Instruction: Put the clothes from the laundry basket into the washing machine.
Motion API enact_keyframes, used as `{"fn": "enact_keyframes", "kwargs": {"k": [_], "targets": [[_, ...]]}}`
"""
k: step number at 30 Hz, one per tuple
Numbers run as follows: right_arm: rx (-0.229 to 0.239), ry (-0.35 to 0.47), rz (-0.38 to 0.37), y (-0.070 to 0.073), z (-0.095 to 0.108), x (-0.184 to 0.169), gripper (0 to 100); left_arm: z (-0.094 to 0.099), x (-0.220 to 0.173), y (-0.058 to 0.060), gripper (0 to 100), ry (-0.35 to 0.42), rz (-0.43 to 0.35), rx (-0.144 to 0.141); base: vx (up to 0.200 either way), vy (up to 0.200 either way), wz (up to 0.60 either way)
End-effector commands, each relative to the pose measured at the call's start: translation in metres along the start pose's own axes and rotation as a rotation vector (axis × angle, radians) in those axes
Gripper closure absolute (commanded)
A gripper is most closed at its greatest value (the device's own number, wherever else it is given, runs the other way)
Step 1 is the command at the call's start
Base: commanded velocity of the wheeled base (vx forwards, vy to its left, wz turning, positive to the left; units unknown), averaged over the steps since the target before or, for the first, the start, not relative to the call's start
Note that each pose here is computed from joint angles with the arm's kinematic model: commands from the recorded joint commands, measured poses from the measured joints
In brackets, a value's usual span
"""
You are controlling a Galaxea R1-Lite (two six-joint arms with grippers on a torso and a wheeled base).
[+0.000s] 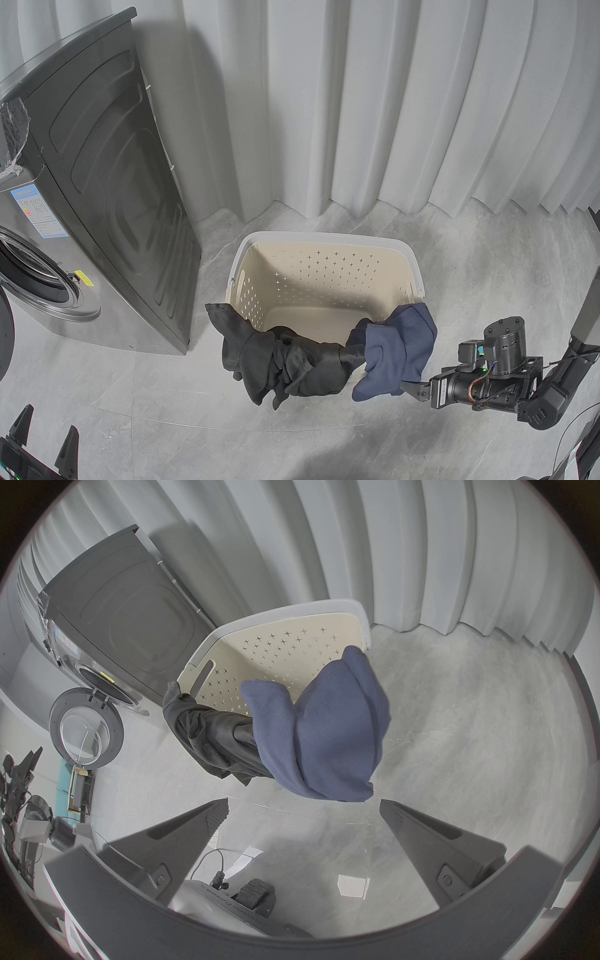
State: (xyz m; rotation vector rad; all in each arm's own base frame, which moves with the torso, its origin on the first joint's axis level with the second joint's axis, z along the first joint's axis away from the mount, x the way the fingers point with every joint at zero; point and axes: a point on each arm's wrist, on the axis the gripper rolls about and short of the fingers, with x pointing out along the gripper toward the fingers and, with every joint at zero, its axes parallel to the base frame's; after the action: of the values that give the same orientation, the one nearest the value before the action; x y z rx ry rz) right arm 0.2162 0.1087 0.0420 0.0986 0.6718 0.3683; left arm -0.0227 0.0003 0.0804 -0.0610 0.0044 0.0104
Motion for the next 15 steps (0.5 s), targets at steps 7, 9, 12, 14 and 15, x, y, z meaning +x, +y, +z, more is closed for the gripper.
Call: {"fn": "enact_keyframes", "kwargs": {"k": [7,9,12,14,15], "targets": [[-0.012,0.017,-0.024,0.005,-0.007,0.038,0,-0.004,0.000,0.000,0,0.004,0.001,0.000,0.000,0.000,0.00],[-0.011,0.008,-0.020,0.005,-0.007,0.042,0,-0.004,0.000,0.000,0,0.004,0.001,0.000,0.000,0.000,0.00],[0.000,-0.021,-0.010,0.007,-0.004,0.049,0,-0.004,0.000,0.000,0,0.004,0.001,0.000,0.000,0.000,0.00],[0.008,-0.029,-0.005,0.009,-0.003,0.052,0,-0.004,0.000,0.000,0,0.004,0.001,0.000,0.000,0.000,0.00],[0.011,-0.029,-0.005,0.009,-0.002,0.053,0,-0.004,0.000,0.000,0,0.004,0.001,0.000,0.000,0.000,0.00]]}}
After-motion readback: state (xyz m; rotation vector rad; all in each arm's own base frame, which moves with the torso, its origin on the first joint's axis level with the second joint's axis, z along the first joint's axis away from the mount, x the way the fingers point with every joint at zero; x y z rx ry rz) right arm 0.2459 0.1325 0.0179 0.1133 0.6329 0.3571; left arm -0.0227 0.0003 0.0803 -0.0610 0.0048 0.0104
